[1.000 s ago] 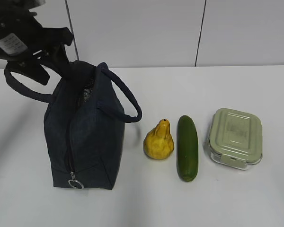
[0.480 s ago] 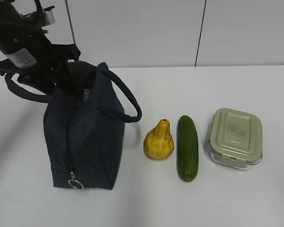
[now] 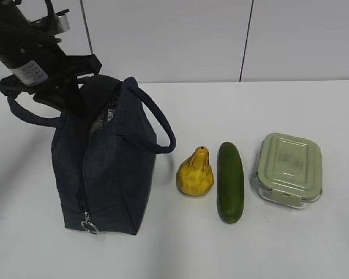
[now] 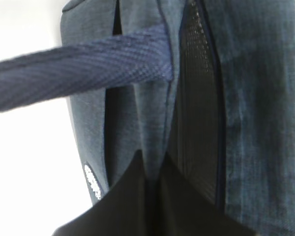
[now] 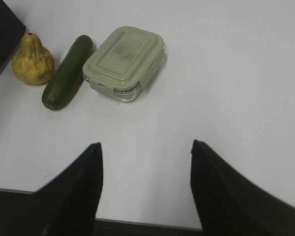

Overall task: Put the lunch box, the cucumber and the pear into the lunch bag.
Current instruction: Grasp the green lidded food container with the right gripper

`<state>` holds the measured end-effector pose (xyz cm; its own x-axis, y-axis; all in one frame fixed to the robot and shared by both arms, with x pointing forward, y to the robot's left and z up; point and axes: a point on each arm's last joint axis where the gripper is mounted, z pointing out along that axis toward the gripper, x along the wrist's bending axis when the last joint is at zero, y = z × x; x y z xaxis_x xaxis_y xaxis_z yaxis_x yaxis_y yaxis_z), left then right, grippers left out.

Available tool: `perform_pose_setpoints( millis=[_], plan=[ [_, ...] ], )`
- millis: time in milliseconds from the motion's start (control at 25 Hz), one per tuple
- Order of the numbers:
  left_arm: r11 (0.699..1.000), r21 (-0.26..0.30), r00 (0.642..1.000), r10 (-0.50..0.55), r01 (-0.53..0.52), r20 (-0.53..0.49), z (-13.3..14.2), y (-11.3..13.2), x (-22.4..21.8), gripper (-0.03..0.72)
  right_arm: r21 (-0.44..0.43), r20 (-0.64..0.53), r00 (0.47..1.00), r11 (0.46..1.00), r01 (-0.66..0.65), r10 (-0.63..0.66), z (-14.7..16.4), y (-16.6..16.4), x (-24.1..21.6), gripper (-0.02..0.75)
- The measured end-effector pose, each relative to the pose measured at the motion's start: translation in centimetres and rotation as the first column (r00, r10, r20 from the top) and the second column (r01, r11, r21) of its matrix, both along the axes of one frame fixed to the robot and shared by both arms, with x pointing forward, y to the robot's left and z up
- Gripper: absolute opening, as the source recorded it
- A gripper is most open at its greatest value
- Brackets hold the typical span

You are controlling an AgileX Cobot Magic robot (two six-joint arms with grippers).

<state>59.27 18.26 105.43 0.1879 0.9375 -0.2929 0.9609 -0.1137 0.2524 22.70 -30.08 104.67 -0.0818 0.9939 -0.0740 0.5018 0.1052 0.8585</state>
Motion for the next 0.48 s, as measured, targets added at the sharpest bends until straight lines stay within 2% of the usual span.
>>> perform_pose_setpoints(
  millis=[360,480],
  plan=[
    [1.000,-0.002,1.000,0.001,-0.001,-0.001,-0.04,-0.02,0.02,0.005,0.002,0.002,1.000,1.000,0.007,-0.007,0.01,-0.05,0.01,0.424],
    [1.000,-0.002,1.000,0.001,-0.001,0.000,-0.03,-0.02,0.03,0.005,0.122,0.052,0.998,0.992,0.027,-0.034,0.79,0.28,-0.02,0.424]
  ],
)
